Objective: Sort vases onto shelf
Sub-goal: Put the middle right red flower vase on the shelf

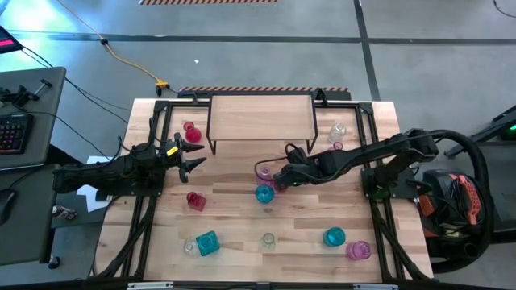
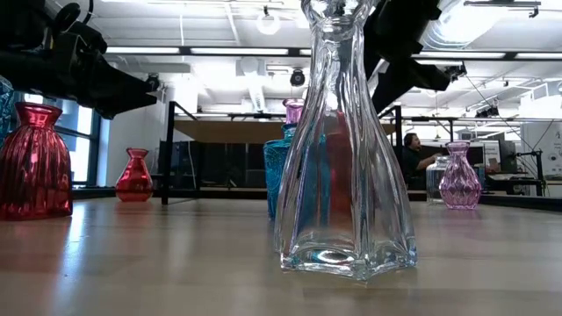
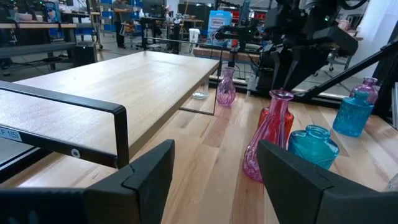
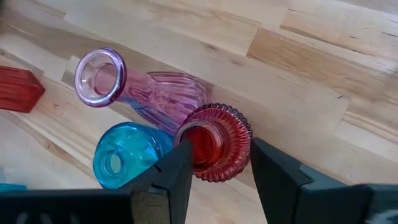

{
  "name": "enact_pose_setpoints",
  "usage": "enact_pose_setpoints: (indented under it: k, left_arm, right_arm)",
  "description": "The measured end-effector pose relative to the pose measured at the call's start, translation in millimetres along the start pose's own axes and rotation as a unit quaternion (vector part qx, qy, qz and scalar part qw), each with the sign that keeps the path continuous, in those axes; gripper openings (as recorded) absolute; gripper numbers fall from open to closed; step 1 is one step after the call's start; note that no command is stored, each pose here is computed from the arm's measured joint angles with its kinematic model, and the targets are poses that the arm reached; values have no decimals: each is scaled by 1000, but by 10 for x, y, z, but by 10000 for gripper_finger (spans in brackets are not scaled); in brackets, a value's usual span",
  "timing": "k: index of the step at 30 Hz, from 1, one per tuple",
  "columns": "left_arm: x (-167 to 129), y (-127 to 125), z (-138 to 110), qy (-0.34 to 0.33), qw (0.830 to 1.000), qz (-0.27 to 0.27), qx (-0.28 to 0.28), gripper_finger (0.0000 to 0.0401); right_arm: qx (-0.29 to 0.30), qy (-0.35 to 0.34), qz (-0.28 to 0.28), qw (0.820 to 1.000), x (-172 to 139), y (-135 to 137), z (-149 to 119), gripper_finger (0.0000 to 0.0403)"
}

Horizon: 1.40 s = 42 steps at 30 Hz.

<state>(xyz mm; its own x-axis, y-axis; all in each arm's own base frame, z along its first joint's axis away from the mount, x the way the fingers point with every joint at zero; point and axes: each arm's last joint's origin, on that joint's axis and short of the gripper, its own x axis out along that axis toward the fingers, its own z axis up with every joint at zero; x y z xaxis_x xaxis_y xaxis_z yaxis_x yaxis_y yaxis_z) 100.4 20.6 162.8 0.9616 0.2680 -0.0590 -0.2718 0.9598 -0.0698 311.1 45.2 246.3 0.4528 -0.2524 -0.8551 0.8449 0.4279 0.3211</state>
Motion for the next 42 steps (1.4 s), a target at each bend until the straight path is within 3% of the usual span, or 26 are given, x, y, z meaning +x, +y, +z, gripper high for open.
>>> enact_pose_setpoints:
  k: [13,26,42]
  left_arm:
    - [0,0,0,0,1000,0,0,221]
    - [0,0,0,0,1000,0,0,221]
    - [0,0,0,0,1000,0,0,221]
  right_arm:
    - [9,9,-11,1000,116,-4,37,137]
    - [12,11,-9,1000,115,-6,57,9]
    - [16,25,-2,1000,71,-20,58,2]
